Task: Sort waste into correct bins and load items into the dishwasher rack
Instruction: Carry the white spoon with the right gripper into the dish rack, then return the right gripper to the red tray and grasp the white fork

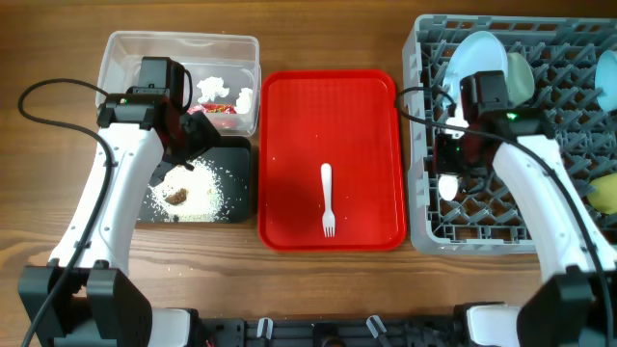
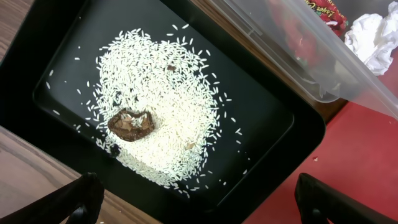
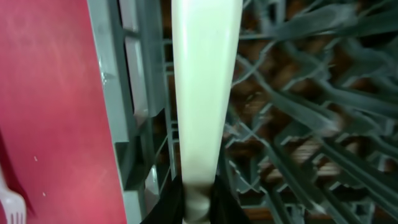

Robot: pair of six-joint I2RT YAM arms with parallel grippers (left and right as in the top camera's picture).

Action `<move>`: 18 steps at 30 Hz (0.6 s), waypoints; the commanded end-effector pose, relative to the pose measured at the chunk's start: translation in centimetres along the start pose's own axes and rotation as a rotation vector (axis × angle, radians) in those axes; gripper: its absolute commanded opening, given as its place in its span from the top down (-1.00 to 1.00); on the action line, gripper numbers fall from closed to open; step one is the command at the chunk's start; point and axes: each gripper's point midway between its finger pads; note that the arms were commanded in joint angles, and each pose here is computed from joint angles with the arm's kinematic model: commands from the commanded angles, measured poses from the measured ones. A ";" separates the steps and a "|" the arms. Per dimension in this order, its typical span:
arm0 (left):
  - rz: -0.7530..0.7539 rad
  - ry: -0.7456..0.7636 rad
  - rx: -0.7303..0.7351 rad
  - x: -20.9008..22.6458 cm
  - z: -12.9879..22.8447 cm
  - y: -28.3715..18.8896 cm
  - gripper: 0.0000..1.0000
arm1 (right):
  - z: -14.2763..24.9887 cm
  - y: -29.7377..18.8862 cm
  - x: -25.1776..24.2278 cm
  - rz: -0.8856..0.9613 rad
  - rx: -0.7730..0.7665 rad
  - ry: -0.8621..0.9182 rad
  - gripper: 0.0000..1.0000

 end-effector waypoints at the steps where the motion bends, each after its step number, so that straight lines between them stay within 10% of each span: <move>1: -0.002 -0.025 -0.014 0.3 -0.3 -0.3 -1.00 | 0.9 2.0 1.1 -0.060 0.088 -0.050 0.86; 18: -0.001 -0.025 -0.015 0.3 -0.3 -0.3 -1.00 | -3.0 -7.2 7.3 -0.349 -0.251 -0.141 -0.18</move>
Point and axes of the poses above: each gripper's point midway between its finger pads, its own y axis out along the fingers, its own x axis along the line the jaws close on, z = x × y, and after that the axes turned 2 degrees about -y, right-handed
